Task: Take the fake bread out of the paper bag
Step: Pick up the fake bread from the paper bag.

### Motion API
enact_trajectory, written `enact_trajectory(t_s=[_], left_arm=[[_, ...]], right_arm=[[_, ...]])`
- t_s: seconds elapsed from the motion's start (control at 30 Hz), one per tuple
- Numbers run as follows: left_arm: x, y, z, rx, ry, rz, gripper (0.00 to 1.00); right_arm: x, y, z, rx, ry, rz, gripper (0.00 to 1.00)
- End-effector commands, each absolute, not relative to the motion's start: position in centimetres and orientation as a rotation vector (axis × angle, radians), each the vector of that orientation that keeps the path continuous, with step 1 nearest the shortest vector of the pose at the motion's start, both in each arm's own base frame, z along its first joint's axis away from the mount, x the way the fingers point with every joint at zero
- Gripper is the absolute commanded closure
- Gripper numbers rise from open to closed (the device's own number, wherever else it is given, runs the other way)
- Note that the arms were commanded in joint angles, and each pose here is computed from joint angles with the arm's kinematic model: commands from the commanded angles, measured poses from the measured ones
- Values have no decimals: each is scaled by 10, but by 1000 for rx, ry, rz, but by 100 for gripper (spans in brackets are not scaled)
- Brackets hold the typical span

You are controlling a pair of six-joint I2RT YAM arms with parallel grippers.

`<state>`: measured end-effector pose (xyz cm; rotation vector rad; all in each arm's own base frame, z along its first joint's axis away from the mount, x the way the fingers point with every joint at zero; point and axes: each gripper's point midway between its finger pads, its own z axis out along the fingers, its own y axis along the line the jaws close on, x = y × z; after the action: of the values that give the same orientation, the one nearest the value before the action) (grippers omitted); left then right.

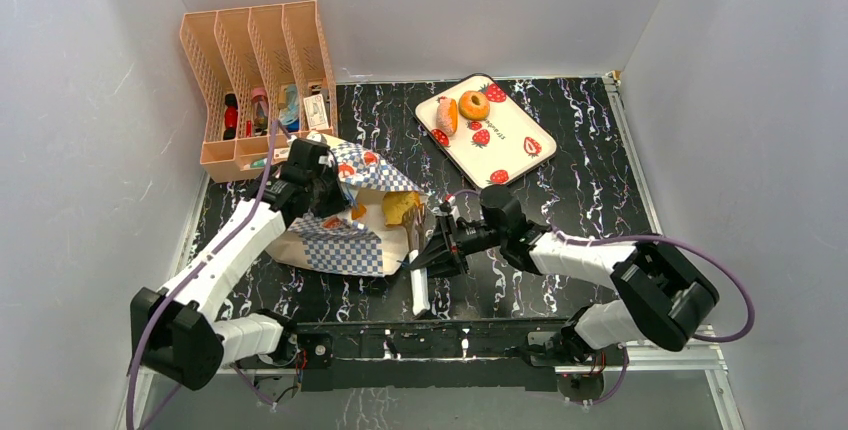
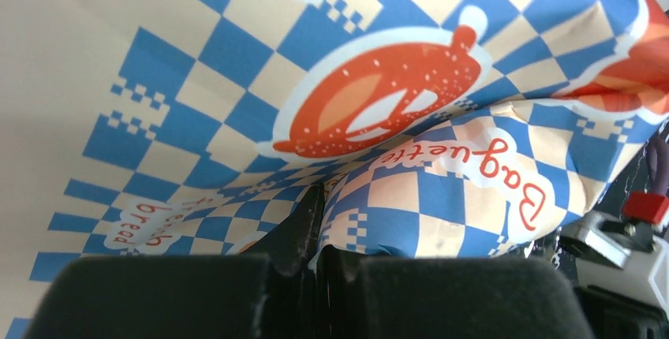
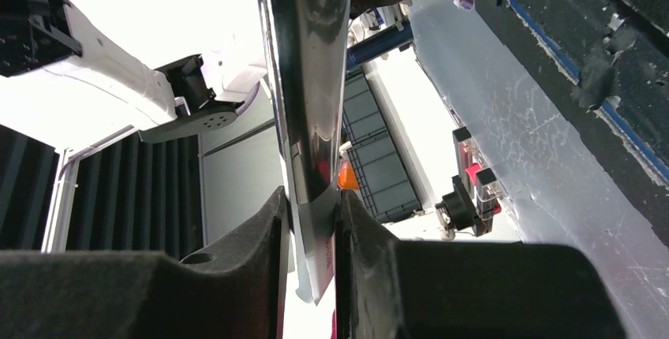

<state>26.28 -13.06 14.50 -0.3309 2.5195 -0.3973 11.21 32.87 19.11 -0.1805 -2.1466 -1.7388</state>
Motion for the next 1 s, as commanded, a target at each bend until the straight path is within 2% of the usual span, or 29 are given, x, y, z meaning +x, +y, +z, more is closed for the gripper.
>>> enact_trajectory(t_s=[0.0,0.37,0.97], left_arm=[[287,-132,159,-368,2470,-362,100],[325,-157,151,-392,2491,-378,100],[332,-159,156,-387,2487,-350,100]], right_arm=[[110,325,213,-136,-2144,-1842,100],[98,316,221,-158,-2172,-1837,100],[93,306,242,-210,-2233,-1886,100]])
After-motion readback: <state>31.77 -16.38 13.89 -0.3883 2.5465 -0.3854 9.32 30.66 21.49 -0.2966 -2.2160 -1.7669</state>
